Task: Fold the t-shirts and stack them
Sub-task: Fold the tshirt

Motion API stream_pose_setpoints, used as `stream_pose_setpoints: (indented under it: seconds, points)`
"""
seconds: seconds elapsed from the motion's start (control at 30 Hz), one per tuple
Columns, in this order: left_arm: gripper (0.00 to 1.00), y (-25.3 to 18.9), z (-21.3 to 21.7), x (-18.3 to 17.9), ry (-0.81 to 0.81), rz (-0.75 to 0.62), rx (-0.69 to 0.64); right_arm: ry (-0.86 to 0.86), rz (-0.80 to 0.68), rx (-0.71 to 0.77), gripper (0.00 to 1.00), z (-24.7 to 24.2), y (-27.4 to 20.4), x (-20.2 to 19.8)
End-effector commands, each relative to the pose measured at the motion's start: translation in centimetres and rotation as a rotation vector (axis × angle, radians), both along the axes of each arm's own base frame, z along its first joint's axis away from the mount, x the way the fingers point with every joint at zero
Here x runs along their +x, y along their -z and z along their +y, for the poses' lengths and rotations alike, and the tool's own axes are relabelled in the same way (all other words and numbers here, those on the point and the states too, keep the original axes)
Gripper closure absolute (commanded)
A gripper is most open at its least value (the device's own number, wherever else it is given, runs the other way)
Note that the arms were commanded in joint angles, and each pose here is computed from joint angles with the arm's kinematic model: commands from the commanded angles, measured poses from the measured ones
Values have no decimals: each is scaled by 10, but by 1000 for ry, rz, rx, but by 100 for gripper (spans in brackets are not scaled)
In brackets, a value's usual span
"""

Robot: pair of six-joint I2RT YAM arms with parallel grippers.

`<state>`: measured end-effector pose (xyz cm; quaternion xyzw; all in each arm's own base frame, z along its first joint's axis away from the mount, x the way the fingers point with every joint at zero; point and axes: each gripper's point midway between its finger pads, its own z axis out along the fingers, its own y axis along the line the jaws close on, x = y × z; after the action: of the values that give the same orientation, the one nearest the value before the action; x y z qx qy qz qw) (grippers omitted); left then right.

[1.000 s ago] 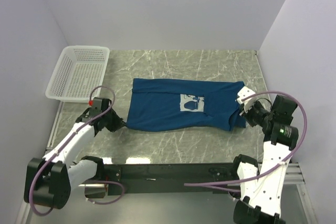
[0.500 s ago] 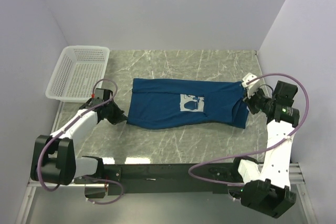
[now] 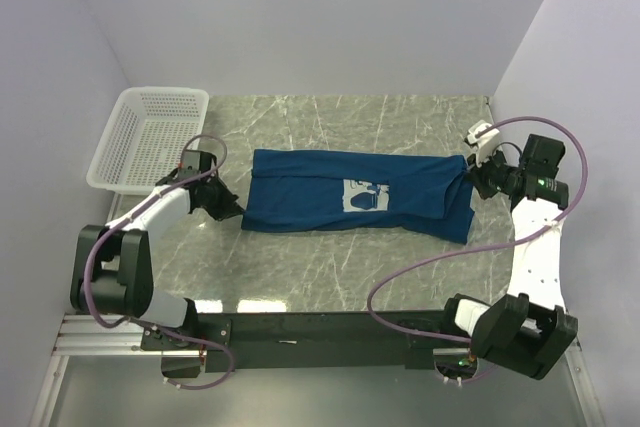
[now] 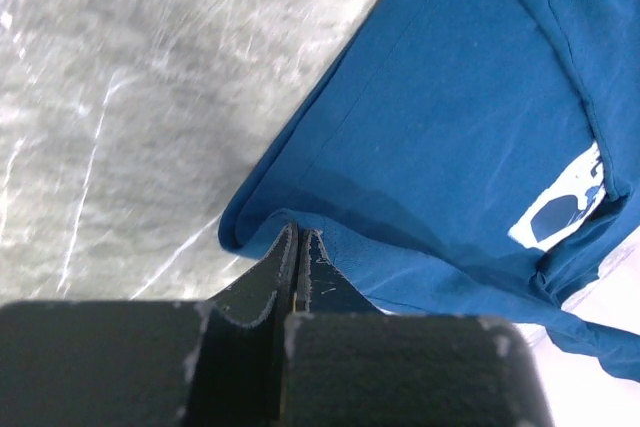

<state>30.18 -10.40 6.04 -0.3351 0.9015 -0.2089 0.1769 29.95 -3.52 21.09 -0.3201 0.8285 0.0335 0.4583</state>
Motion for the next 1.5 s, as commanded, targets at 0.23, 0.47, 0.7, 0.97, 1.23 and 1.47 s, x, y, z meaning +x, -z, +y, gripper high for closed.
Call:
stream_pose_setpoints:
  seconds: [0.23, 0.47, 0.7, 0.97, 1.23, 1.47]
  points:
    - [99, -19, -5, 35, 47, -54, 1, 62, -73, -8, 100, -19, -21, 36]
    - [99, -16, -4, 49, 61, -41, 23, 63, -54, 6, 100, -17, -13, 49]
    - [99, -15, -2, 60, 63, -39, 41, 82, -40, 3, 100, -21, -7, 57]
    - [99, -15, -4, 75, 69, -35, 43, 104, -18, 4, 100, -26, 1, 63]
    - [100, -10, -4, 84, 75, -20, 55, 110, -6, 7, 100, -28, 6, 68]
    - [99, -11, -3, 91, 73, -21, 62, 109, 2, 12, 100, -27, 8, 73]
